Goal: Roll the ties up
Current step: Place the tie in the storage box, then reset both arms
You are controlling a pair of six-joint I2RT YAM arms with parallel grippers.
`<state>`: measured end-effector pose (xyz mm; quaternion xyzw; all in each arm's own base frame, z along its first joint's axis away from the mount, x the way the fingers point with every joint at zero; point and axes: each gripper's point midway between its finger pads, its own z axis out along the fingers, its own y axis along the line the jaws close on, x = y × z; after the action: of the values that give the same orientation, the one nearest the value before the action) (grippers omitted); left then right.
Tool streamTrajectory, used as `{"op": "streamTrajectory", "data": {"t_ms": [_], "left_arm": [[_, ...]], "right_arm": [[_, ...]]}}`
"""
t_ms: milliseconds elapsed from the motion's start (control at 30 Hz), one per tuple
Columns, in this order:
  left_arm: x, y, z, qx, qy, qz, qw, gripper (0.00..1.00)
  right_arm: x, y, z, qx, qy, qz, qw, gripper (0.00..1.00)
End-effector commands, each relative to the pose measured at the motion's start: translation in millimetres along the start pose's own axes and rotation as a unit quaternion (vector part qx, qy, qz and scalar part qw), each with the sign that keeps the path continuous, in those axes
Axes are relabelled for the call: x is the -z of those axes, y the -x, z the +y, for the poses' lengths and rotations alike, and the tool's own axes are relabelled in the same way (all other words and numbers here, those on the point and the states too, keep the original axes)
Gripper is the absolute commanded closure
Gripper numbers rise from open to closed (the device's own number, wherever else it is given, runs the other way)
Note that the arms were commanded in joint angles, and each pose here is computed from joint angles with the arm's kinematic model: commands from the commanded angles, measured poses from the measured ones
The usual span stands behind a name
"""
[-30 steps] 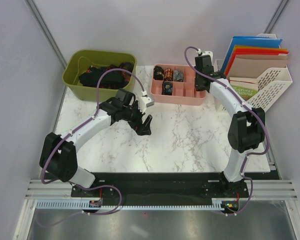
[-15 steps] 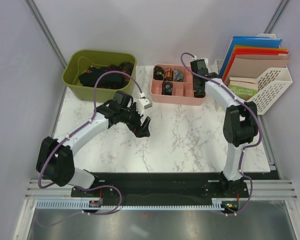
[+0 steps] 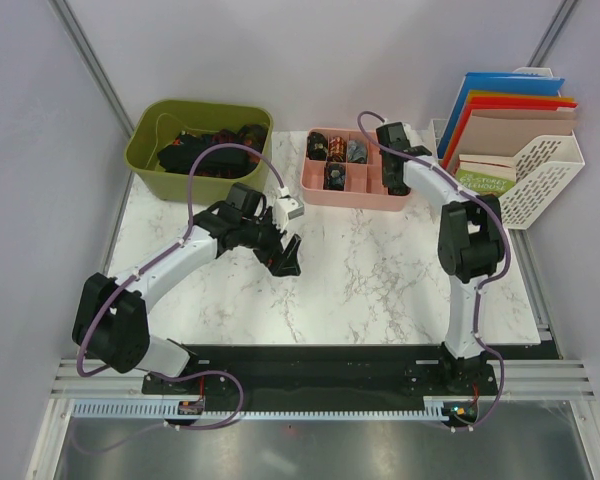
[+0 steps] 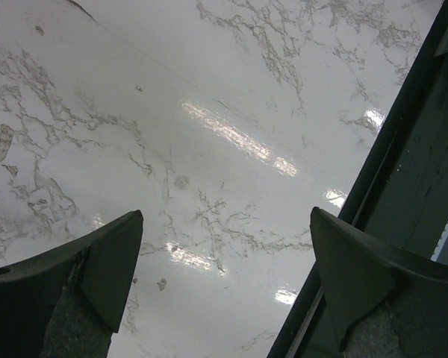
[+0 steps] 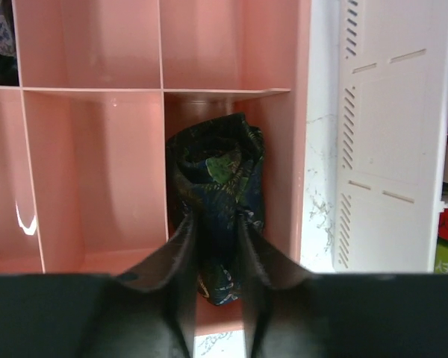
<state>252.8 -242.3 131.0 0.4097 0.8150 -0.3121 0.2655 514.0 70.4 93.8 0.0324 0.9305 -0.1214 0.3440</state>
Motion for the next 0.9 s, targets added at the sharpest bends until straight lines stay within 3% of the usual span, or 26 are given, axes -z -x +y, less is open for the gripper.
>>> {"op": "streamTrajectory", "data": {"t_ms": [0,133,167,267,500,600,767,867], "left_arm": [[9,16,-4,0.012,-0.003,-0.028,1.0,0.0],[13,20,-5,0.018,-0.003,-0.029,0.999,0.0],[14,19,-5,0.02,-0.004,-0.028,0.999,0.0],[18,22,-5,0.018,0.002,-0.032,0.999,0.0],[31,32,4,0.028,0.022,-0.049,0.998,0.0],[46,48,7,0.031,0.032,-0.065,0.997,0.0],[79,80,18,0.048,0.068,-0.093,0.992,0.0],[98,78,29,0.08,0.07,-0.096,0.99,0.0]], "right_arm": [[10,24,13,-0.02,0.04,-0.021,0.999,0.66],[28,42,13,-0.027,0.058,-0.044,0.997,0.59],[32,48,13,-0.029,0.064,-0.051,0.996,0.5],[47,66,10,-0.03,0.069,-0.072,0.995,0.36],[104,116,5,-0.038,0.108,-0.139,0.984,0.17],[137,129,3,-0.04,0.139,-0.167,0.975,0.02],[191,121,-10,-0.037,0.179,-0.198,0.963,0.02],[210,100,-22,-0.042,0.205,-0.199,0.957,0.02]]}}
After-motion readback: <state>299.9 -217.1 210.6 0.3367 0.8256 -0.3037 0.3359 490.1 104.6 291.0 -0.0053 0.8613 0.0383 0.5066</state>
